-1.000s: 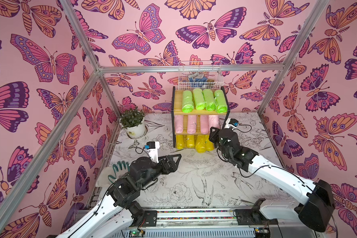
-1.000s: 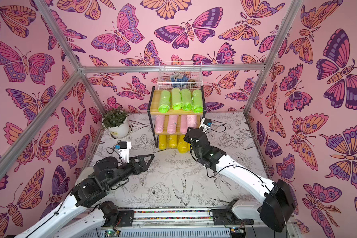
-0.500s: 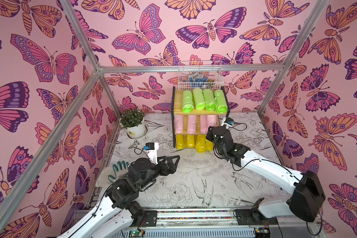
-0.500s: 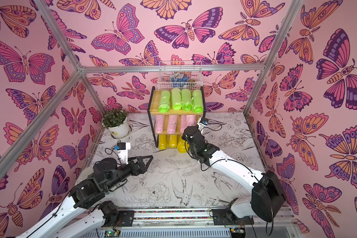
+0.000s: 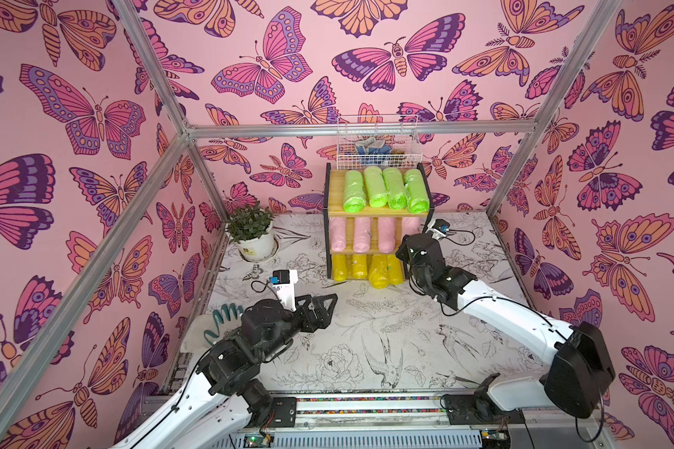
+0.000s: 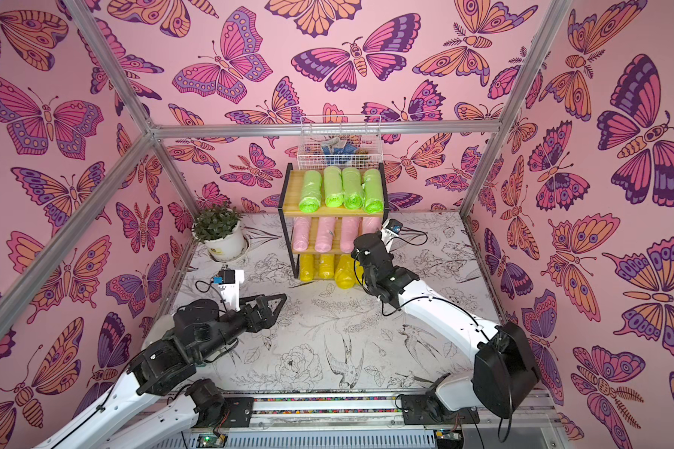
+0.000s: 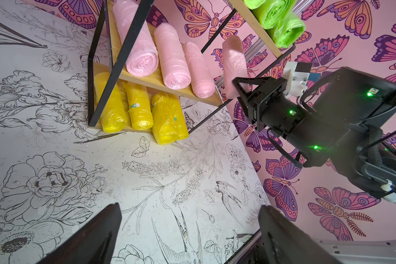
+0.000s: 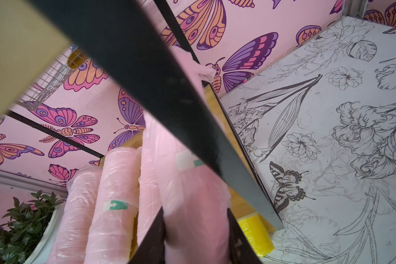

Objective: Sort the rolls of trash bags by color and place them on the shelf
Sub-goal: Place the roll of trash bags on the shelf.

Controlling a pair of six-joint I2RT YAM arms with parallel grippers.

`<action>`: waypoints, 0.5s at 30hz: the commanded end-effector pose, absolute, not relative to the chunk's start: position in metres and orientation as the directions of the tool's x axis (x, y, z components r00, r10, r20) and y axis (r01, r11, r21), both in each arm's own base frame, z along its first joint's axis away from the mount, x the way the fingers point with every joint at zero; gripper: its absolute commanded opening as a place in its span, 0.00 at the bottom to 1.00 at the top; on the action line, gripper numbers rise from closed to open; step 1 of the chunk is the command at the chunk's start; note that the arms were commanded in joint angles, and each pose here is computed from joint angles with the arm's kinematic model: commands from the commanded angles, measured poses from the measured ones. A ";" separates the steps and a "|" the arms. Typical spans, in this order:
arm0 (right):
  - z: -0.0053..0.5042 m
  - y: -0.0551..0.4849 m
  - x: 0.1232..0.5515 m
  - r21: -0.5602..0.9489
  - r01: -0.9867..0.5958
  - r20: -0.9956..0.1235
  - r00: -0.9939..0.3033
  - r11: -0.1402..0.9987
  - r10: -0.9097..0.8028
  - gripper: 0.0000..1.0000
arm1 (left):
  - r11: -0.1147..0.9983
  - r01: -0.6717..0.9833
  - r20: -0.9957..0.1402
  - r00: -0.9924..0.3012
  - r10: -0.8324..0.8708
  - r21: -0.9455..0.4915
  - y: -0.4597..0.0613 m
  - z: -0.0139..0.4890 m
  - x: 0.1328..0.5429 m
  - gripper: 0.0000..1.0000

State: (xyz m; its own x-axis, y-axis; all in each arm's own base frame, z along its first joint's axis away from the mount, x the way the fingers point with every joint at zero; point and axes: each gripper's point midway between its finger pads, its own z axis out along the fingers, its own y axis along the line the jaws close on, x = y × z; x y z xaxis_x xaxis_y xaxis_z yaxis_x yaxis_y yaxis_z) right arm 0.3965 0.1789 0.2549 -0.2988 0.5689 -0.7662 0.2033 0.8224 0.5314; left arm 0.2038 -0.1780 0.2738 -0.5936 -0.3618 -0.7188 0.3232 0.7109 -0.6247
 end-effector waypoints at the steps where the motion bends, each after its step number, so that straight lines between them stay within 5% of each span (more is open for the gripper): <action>1: 0.264 0.175 0.406 0.549 0.214 -0.760 -0.273 0.808 0.590 0.16 | 0.733 0.318 -0.734 -0.583 -0.349 -0.601 -0.173 0.270 0.204 0.99; 15: 0.254 0.186 0.417 0.542 0.182 -0.751 -0.333 0.821 0.570 0.59 | 0.745 0.307 -0.734 -0.587 -0.341 -0.592 -0.172 0.265 0.205 1.00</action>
